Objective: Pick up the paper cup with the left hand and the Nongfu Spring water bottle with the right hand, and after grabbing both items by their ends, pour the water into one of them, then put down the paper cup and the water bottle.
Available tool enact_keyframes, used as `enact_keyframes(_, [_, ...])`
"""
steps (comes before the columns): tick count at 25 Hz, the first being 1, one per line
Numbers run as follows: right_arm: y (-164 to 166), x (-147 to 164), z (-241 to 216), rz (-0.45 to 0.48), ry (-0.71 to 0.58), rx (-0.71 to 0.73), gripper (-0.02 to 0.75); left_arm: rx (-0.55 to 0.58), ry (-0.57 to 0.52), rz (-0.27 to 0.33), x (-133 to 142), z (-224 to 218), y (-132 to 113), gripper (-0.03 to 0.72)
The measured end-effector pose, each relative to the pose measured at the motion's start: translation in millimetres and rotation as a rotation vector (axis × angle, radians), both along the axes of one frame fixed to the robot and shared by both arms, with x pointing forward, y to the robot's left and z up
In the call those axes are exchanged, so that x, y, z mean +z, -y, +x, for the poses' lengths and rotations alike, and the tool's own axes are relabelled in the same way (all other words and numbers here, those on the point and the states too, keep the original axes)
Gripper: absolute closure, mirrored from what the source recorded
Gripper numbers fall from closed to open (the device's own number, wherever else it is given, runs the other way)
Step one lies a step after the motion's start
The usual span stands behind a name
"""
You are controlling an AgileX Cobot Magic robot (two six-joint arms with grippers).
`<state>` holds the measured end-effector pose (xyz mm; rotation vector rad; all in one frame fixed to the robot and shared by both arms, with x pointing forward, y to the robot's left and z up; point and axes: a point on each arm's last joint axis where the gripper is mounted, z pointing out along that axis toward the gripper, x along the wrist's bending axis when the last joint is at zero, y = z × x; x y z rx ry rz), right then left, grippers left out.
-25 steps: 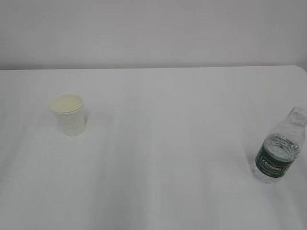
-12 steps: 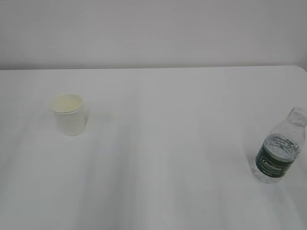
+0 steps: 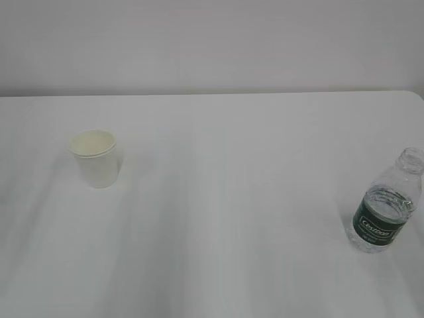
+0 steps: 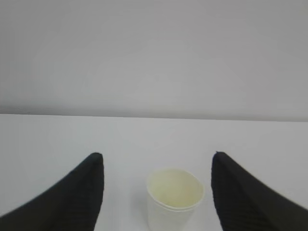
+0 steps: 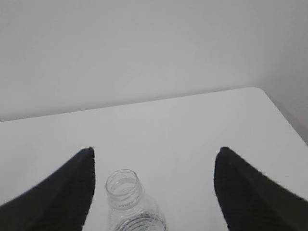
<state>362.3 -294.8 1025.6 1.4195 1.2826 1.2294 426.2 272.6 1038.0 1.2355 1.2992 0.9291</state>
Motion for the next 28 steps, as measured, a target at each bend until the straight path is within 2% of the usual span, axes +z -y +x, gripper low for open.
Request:
enact_keyframes(7, [0,-9,17,0.021,-0.036,-0.018,0.153,-0.074,-0.021,0.021,-22,17,20,0.193])
enact_keyframes(13, [1,-12,17,0.005,0.008,-0.021,0.153,-0.062,0.022,0.026,-40,16,19,0.200])
enact_keyframes(21, [-1,-33,9,-0.068,-0.036,0.017,0.152,-0.077,0.023,0.041,-48,21,21,0.204])
enact_keyframes(28, [-1,-47,2,-0.070,-0.037,0.027,0.153,-0.113,0.019,0.008,-59,30,27,0.204])
